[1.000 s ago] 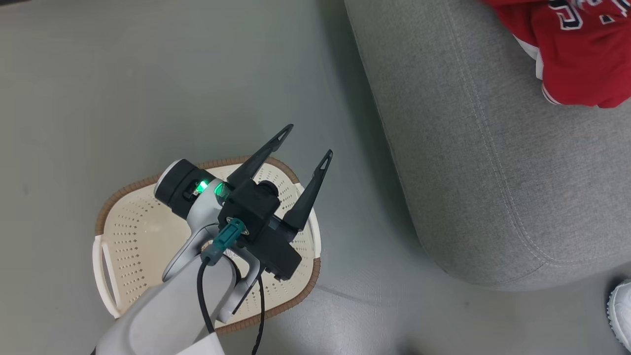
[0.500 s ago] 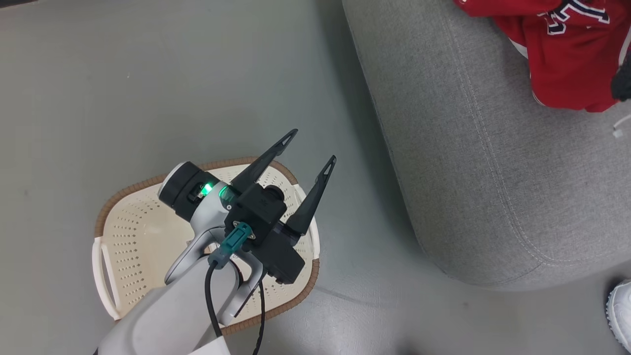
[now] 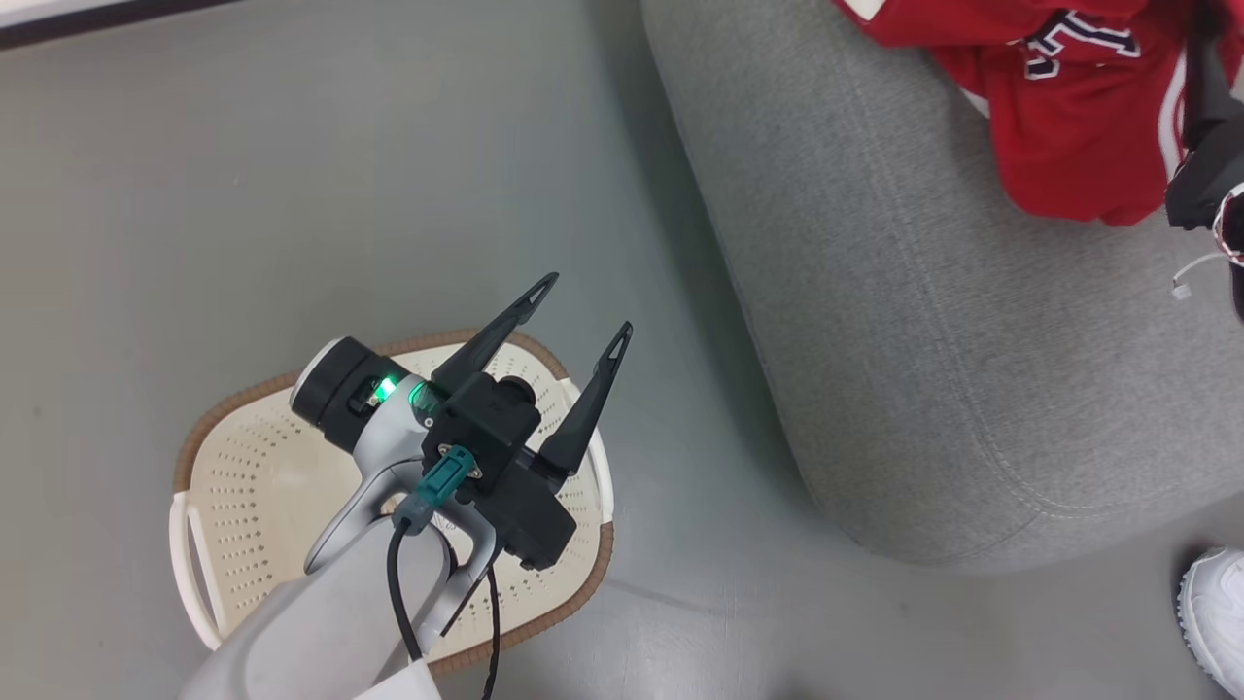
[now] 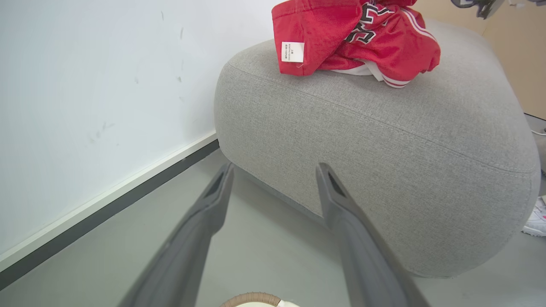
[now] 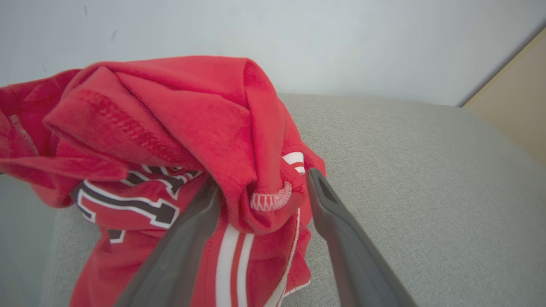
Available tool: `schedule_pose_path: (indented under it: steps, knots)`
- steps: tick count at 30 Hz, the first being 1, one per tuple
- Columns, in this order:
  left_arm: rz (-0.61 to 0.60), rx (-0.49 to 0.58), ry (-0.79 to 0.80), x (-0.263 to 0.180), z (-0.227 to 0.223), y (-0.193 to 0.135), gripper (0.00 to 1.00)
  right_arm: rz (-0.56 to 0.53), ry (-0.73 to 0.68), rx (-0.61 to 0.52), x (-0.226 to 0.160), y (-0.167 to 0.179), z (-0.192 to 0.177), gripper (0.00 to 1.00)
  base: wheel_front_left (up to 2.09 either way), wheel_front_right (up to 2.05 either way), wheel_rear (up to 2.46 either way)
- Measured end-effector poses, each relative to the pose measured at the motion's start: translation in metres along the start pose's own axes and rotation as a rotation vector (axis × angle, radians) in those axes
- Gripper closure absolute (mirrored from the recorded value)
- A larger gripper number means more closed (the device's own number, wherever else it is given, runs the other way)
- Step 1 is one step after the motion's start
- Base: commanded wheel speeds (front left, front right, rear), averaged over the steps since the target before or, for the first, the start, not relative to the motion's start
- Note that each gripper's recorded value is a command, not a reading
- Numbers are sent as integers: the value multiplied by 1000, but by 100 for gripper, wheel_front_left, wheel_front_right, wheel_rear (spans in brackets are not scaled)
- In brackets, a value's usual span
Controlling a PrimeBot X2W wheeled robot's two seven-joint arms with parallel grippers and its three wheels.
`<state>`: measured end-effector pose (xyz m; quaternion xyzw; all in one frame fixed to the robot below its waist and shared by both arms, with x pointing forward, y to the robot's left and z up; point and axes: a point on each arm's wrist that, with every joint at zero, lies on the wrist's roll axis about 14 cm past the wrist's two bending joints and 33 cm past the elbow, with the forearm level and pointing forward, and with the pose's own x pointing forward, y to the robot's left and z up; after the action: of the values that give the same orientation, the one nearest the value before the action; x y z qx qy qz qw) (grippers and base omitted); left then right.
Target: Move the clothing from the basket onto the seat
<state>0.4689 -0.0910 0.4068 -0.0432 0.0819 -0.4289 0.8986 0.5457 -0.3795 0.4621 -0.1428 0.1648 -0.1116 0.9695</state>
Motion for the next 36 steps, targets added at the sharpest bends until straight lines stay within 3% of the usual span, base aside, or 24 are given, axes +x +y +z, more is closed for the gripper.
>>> schedule_pose_path:
  steps: [13,24,29,36]
  knots:
    - [3,-29,-39,-5,23,-20,0,28,-5,-20,-46,-11,-5,0,0,0,0]
    - [108,-60,-126,-23,64,-20,0,56,-170,-6,-79,-12,48,0,0,0,0]
    - [203,-54,-133,-47,70,-5,0,96,-227,29,-92,5,63,0,0,0,0]
    - [373,-65,-103,-102,59,24,0,201,-265,90,-113,53,65,0,0,0,0]
